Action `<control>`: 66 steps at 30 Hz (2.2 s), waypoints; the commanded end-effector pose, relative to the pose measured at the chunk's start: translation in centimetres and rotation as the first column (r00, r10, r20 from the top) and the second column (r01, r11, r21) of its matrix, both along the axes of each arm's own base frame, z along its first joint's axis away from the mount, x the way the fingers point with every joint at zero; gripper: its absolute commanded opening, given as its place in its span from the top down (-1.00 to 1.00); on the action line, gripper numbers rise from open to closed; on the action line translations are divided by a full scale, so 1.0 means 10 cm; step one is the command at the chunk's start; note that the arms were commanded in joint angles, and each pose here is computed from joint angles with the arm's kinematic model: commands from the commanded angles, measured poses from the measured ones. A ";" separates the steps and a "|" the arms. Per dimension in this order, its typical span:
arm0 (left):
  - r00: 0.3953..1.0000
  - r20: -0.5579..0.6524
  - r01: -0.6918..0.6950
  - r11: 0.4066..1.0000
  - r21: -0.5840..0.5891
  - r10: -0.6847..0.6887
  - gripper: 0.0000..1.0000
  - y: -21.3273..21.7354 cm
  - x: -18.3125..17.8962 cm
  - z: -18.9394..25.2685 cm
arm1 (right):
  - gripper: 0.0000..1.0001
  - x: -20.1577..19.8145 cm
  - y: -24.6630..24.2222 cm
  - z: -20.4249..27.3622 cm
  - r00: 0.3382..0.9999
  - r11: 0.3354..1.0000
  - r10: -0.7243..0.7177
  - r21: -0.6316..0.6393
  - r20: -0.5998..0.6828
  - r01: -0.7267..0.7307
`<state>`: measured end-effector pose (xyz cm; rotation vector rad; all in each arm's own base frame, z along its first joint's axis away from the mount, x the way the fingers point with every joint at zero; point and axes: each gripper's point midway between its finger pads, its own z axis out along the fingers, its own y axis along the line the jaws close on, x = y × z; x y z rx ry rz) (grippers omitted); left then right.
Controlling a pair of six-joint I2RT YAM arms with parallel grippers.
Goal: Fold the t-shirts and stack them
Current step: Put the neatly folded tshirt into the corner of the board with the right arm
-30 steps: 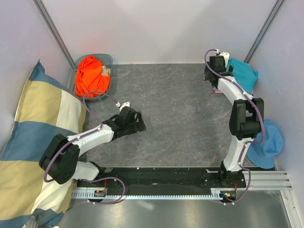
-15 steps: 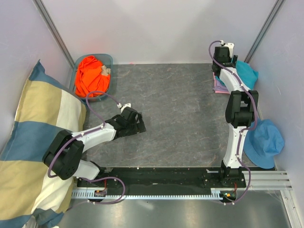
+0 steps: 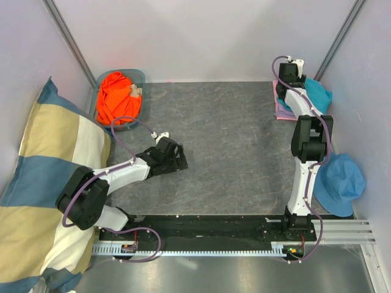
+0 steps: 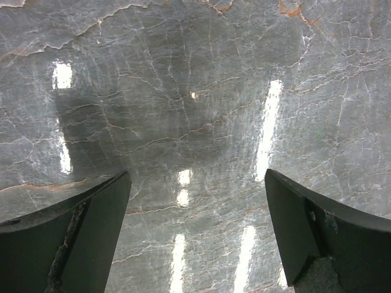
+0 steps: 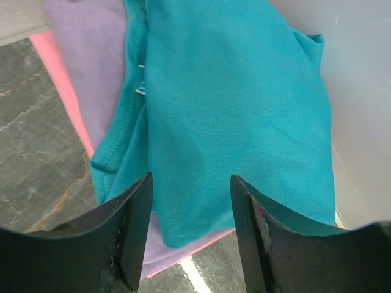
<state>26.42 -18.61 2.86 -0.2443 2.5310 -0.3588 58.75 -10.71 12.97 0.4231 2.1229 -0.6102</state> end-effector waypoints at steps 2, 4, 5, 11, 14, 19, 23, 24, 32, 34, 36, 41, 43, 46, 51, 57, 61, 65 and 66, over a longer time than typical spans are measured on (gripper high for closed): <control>0.999 -0.029 0.015 0.999 0.043 -0.014 -1.00 0.05 -0.04 -0.14 | -0.22 -0.07 -0.10 -0.11 0.999 1.000 -0.023 -0.007 -0.037 0.023; 1.000 -0.027 0.015 0.999 0.041 -0.014 -1.00 0.05 -0.04 -0.13 | -0.21 -0.08 -0.10 -0.16 0.999 1.000 -0.022 -0.005 -0.048 0.022; 1.000 -0.027 0.014 0.999 0.043 -0.013 -1.00 0.05 -0.04 -0.13 | -0.21 -0.08 -0.11 -0.17 0.998 1.000 -0.023 -0.006 -0.052 0.023; 1.000 -0.030 0.011 0.999 0.047 -0.010 -1.00 0.06 -0.04 -0.15 | -0.21 -0.09 -0.09 -0.24 0.997 1.000 0.001 0.003 -0.080 -0.001; 0.999 -0.033 0.012 0.999 0.047 -0.011 -1.00 0.06 -0.05 -0.16 | -0.25 -0.08 -0.06 -0.28 0.996 1.000 0.023 0.010 -0.091 -0.022; 0.999 -0.033 0.012 0.999 0.047 -0.011 -1.00 0.06 -0.05 -0.16 | -0.28 -0.08 -0.05 -0.27 0.995 0.999 0.037 0.011 -0.098 -0.036; 0.999 -0.038 0.012 0.999 0.048 -0.010 -1.00 0.06 -0.06 -0.17 | -0.31 -0.09 -0.03 -0.32 0.992 0.999 0.045 0.018 -0.116 -0.044; 0.999 -0.036 0.012 0.999 0.047 -0.010 -1.00 0.06 -0.06 -0.17 | -0.32 -0.09 -0.03 -0.32 0.991 0.999 0.049 0.019 -0.123 -0.047; 0.999 -0.035 0.013 0.999 0.044 -0.011 -1.00 0.06 -0.05 -0.16 | -0.29 -0.14 -0.01 -0.44 0.983 0.998 0.061 0.033 -0.171 -0.056; 0.999 -0.035 0.012 0.999 0.046 -0.010 -1.00 0.06 -0.05 -0.16 | -0.16 -0.13 -0.01 -0.44 0.983 0.998 0.063 0.033 -0.174 -0.058; 0.999 -0.037 0.009 0.999 0.049 -0.008 -1.00 0.07 -0.06 -0.17 | 0.16 -0.12 -0.01 -0.44 0.983 0.998 0.063 0.033 -0.175 -0.058; 0.999 -0.044 0.011 0.999 0.050 -0.009 -1.00 0.07 -0.06 -0.19 | 0.70 -0.13 -0.02 -0.42 0.984 0.999 0.047 0.028 -0.170 -0.043; 0.999 -0.046 0.013 0.999 0.049 -0.011 -1.00 0.06 -0.06 -0.20 | 0.78 -0.13 -0.03 -0.39 0.986 0.999 0.040 0.026 -0.162 -0.036; 0.999 -0.048 0.013 0.999 0.050 -0.011 -1.00 0.06 -0.06 -0.20 | 0.98 -0.14 -0.04 -0.32 0.990 0.999 0.028 0.028 -0.140 -0.025; 0.999 -0.051 0.014 0.999 0.051 -0.012 -1.00 0.07 -0.07 -0.21 | 1.00 -0.13 -0.03 -0.08 0.996 0.999 0.030 0.032 -0.079 -0.027; 0.999 -0.050 0.016 0.999 0.047 -0.013 -1.00 0.05 -0.06 -0.21 | 1.00 -0.08 0.01 0.17 0.999 0.998 0.043 0.050 -0.020 -0.042; 0.999 -0.052 0.015 0.999 0.047 -0.013 -1.00 0.05 -0.06 -0.21 | 1.00 -0.03 0.05 0.29 0.998 0.996 0.055 0.065 0.011 -0.056; 0.998 -0.056 0.018 0.999 0.048 -0.015 -1.00 0.05 -0.07 -0.23 | 1.00 0.00 0.08 0.32 0.997 0.994 0.067 0.080 0.022 -0.069; 0.998 -0.056 0.018 0.999 0.048 -0.015 -1.00 0.05 -0.07 -0.23 | 1.00 0.02 0.08 0.35 0.997 0.994 0.068 0.083 0.031 -0.070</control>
